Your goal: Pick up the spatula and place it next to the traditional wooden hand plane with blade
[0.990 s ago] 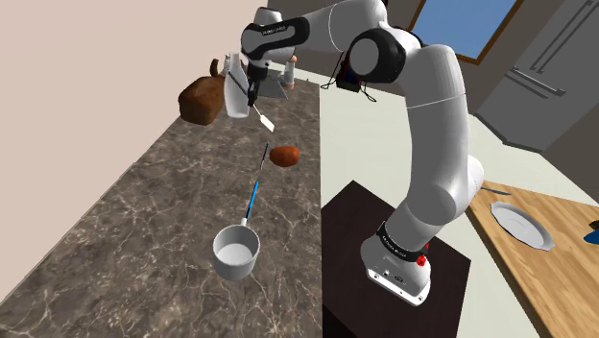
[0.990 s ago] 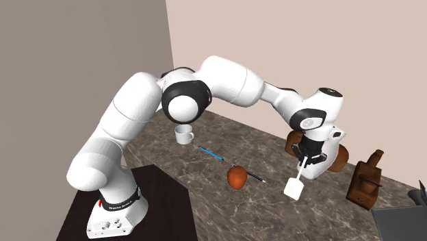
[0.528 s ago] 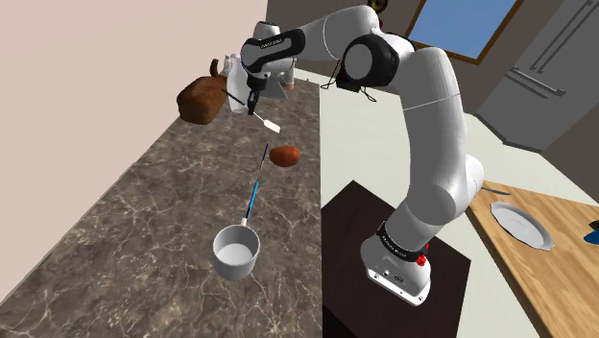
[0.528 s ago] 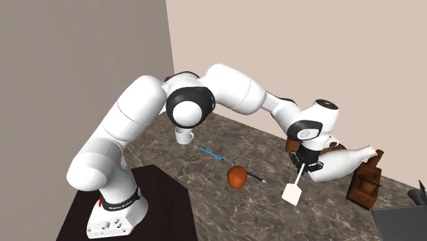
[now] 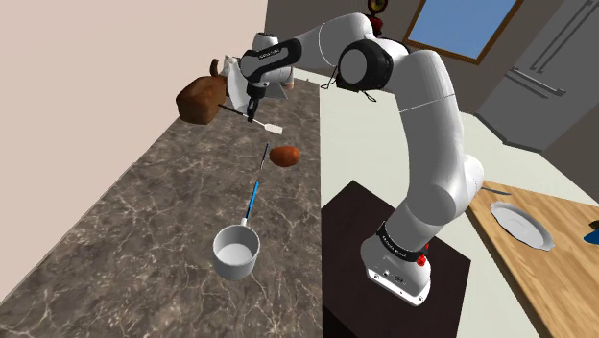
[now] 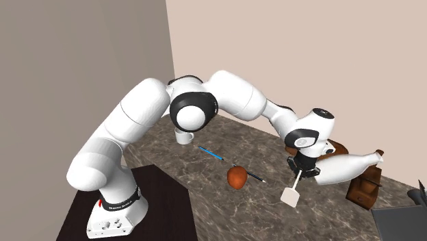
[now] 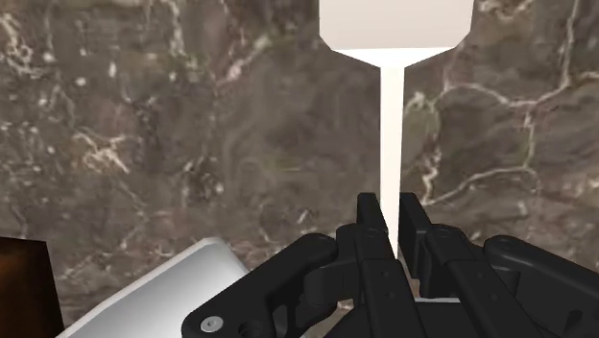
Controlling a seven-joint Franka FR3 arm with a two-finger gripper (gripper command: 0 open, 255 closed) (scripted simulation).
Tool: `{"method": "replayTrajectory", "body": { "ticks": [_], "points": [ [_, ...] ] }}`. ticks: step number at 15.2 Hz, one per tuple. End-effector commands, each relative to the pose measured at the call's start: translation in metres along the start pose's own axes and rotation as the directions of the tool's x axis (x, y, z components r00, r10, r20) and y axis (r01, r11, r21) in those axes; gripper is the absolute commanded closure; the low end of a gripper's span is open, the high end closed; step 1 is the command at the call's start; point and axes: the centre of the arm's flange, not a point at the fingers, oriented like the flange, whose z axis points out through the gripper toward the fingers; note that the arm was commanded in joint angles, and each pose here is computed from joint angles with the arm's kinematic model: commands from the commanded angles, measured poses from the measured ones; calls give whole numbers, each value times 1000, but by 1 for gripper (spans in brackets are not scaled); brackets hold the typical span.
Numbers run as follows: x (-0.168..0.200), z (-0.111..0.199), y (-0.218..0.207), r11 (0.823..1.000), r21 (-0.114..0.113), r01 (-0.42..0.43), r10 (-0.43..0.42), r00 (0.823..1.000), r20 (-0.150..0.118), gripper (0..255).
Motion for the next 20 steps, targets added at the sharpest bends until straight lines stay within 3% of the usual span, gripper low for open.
{"method": "replayTrajectory", "body": {
  "ticks": [1, 5, 6, 11, 15, 20],
  "points": [
    [0, 0, 0, 1000, 0, 0, 0, 1000, 0, 255],
    [0, 0, 0, 1000, 0, 0, 0, 1000, 0, 255],
    [0, 0, 0, 1000, 0, 0, 0, 1000, 0, 0],
    [0, 0, 0, 1000, 0, 0, 0, 1000, 0, 0],
    [0, -50, 0, 1000, 0, 0, 0, 1000, 0, 0],
    [0, -50, 0, 1000, 0, 0, 0, 1000, 0, 0]
  ]
}}
